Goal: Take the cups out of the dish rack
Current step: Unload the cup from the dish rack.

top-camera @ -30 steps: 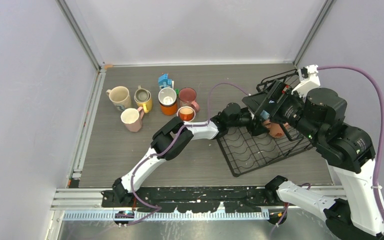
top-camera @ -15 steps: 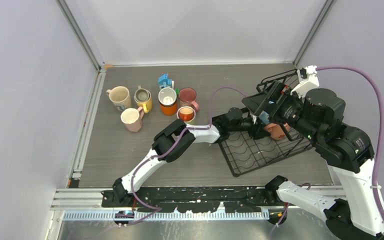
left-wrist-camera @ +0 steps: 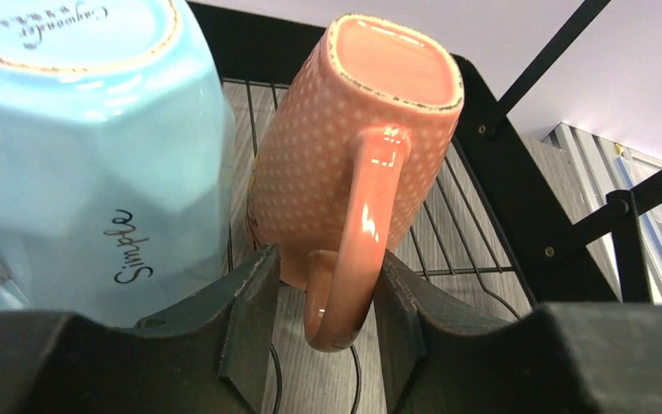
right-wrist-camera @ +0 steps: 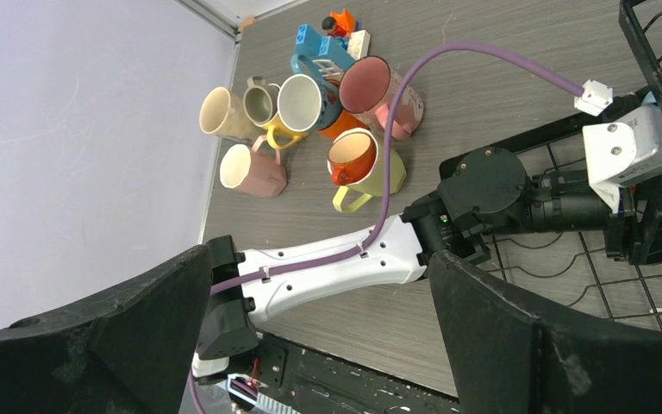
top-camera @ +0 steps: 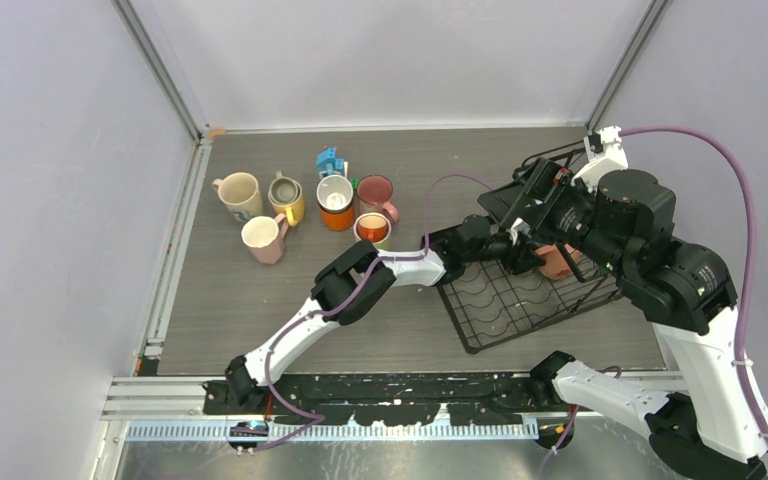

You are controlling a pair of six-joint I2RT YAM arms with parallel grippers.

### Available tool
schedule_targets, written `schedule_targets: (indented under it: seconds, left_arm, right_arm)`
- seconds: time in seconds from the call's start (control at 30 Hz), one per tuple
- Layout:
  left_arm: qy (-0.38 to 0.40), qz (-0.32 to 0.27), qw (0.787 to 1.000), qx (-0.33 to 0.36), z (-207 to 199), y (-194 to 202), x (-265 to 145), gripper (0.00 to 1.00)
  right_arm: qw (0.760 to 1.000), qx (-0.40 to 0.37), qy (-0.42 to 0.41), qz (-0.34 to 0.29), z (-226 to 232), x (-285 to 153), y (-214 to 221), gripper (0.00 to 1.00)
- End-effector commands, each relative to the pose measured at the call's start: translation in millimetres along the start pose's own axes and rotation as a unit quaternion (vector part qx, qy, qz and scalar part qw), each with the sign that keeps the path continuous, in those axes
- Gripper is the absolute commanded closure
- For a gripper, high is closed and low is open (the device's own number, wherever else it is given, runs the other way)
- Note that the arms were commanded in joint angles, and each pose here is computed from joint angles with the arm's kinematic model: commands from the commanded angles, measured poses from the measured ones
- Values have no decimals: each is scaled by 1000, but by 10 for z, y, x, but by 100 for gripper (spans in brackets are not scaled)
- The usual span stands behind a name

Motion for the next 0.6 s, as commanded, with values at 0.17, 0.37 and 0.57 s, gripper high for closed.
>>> schedule_targets:
  seconds: [0.17,0.37,0.57]
  left_arm:
    - [0,-23,1000,10,-96,-118,80,68]
    - [4,-33,999,12,-177,-225,26,90]
    - [0,-41,999,18,-293,-303,-98,100]
  right_arm:
    - [1000,-6,-13,-12,53,60,-44,0]
    - [1000,-5,-11,-14,53,70,-49,0]
    - [1000,-3,-5,-10,41,98,-35,0]
Point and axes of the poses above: each gripper's point midway between its finger pads, its own x axis out along the fingers, its own z axis along the line the jaws close on, y = z × x, the point moved 7 cm from there along -x, back along the fingers, and after that the axes turned 1 degree about x, right-handed, at the moved point
